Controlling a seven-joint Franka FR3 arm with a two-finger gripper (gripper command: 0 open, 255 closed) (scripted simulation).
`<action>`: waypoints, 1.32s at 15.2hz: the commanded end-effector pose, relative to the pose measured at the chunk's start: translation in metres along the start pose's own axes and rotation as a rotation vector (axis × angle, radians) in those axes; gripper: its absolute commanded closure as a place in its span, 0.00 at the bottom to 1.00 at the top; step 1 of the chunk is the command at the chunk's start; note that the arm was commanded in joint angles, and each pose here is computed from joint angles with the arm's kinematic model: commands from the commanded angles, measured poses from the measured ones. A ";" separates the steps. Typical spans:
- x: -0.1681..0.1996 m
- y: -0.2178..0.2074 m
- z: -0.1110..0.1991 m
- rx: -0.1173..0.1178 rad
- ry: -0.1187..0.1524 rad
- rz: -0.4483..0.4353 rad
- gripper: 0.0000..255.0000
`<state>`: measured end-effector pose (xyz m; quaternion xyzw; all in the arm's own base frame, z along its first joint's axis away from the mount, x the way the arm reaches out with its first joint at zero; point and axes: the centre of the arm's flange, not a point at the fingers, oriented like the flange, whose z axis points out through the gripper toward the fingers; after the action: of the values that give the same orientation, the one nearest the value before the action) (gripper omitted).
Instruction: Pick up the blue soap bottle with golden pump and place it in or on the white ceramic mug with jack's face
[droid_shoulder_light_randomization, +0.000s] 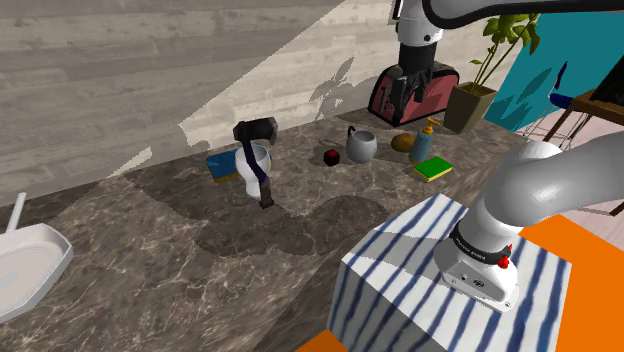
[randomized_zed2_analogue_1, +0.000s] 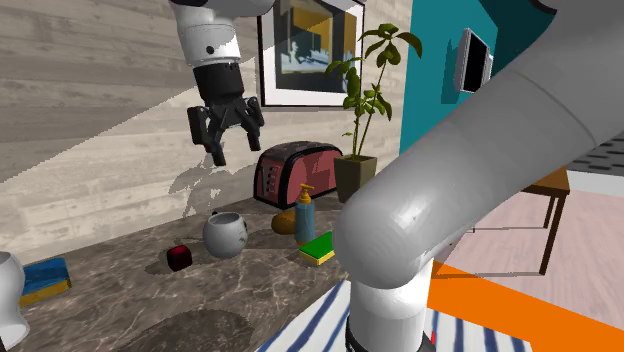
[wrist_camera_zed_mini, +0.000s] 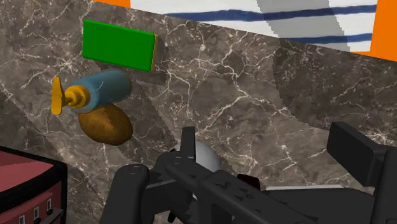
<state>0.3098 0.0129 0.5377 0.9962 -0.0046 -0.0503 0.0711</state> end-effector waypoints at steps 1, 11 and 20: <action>0.000 0.000 0.000 0.000 0.000 0.000 0.00; 0.057 0.094 0.086 -0.015 -0.157 -0.006 0.00; 0.097 0.180 0.168 -0.029 -0.298 -0.011 0.00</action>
<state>0.3873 -0.1789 0.3963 0.9782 -0.0093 -0.1900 0.0828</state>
